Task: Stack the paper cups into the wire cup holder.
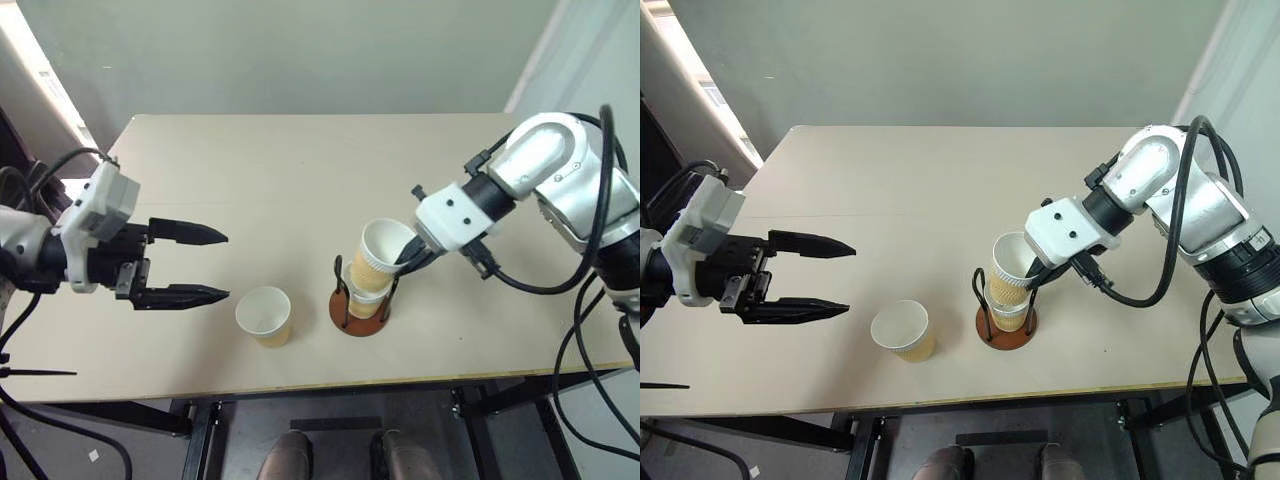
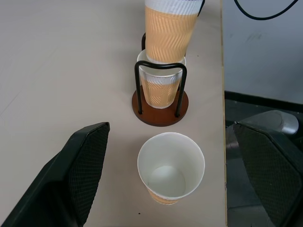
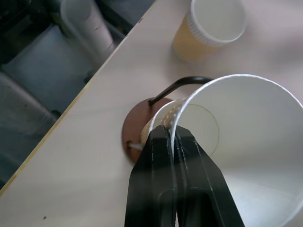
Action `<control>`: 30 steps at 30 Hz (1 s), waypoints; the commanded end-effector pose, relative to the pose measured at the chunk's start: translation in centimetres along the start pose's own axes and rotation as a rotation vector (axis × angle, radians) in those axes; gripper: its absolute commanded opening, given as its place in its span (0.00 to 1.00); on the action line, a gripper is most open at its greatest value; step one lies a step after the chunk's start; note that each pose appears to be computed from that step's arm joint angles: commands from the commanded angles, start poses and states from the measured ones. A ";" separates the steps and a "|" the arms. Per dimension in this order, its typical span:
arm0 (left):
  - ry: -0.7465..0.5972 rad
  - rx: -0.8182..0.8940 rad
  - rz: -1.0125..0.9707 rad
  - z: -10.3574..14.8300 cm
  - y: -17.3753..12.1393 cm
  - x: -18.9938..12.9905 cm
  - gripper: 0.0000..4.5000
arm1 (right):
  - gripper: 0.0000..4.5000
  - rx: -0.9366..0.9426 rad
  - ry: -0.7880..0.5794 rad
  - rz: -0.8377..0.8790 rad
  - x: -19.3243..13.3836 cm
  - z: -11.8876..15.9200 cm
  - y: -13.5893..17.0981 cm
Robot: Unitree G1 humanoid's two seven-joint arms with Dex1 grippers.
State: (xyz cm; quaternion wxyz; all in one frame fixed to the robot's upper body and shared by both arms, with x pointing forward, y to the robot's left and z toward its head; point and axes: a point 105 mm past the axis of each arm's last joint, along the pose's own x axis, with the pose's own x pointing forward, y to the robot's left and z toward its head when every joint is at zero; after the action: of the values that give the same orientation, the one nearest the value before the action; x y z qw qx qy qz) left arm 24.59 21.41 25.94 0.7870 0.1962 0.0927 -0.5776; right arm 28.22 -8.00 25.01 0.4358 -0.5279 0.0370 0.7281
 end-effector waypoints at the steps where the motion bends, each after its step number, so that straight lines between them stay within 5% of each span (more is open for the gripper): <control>1: 0.003 0.067 0.031 1.1 -0.1 -0.5 1.00 | 0.00 -0.042 0.014 -0.004 -0.5 0.4 -0.2; 5: 0.007 0.073 0.030 1.2 0.0 -0.4 1.00 | 0.00 -0.062 0.026 -0.016 -0.5 0.3 -0.6; 8: 0.014 0.074 0.027 1.1 0.1 -0.4 1.00 | 0.14 -0.047 0.028 -0.010 -0.6 0.4 -0.7; 19: 0.094 0.115 -0.031 0.1 1.5 0.4 1.00 | 0.99 0.038 -0.014 -0.137 -2.8 0.5 -2.0; 24: 0.293 0.212 -0.111 -1.7 3.6 1.8 1.00 | 1.00 0.377 -0.307 -0.408 -5.1 -0.2 -2.0; 30: 0.356 0.309 -0.230 -2.1 4.7 4.9 1.00 | 1.00 0.615 -0.478 -0.474 -7.3 -1.9 6.2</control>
State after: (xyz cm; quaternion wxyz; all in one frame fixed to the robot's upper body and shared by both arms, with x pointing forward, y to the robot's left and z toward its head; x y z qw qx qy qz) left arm 31.06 19.88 22.29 0.6761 0.3753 0.1779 -0.6085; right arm 27.55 -17.38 24.49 0.7268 -0.1615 0.0908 0.6614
